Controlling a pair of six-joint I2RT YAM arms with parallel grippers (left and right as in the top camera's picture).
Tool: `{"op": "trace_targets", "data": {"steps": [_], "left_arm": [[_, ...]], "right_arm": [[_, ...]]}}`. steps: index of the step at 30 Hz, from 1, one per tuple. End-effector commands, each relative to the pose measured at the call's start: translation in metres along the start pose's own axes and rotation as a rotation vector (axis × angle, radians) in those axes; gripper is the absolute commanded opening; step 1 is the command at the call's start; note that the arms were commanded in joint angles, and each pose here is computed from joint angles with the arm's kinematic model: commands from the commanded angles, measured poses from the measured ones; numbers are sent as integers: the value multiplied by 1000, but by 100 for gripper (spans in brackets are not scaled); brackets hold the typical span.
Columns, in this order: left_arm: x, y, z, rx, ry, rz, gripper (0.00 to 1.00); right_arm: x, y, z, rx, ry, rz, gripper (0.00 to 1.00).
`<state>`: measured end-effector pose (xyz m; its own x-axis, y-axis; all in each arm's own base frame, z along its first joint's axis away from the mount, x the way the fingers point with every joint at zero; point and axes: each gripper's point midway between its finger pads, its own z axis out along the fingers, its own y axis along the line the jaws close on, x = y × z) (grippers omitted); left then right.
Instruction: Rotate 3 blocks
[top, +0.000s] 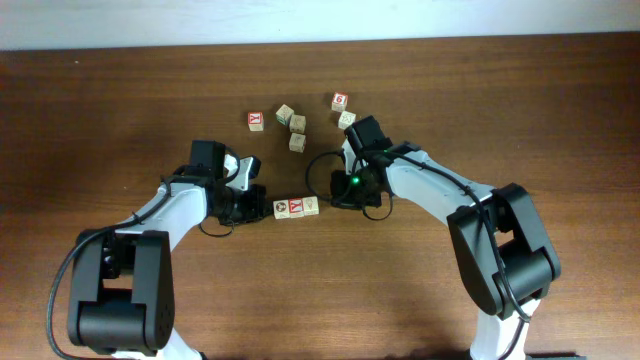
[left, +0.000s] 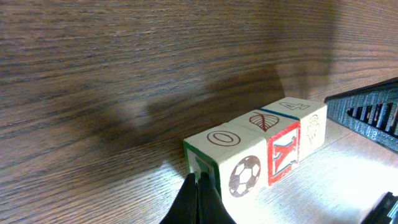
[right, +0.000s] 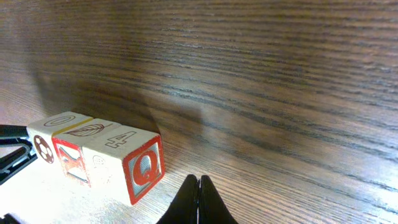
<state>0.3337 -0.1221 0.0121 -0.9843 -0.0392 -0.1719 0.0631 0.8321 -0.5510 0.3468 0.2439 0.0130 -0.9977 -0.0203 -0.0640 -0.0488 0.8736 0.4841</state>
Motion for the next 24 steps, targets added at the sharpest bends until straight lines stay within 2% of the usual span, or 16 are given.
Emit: {"op": "trace_targets", "data": {"steps": [1,24], "left_arm": [[4,-5,3,39,17,-2,0],[4,-5,3,39,14,1,0]], "right_arm": [[7,7,2,-25,19,-29,4],[12,66,0,-138,-13,-259,4]]}}
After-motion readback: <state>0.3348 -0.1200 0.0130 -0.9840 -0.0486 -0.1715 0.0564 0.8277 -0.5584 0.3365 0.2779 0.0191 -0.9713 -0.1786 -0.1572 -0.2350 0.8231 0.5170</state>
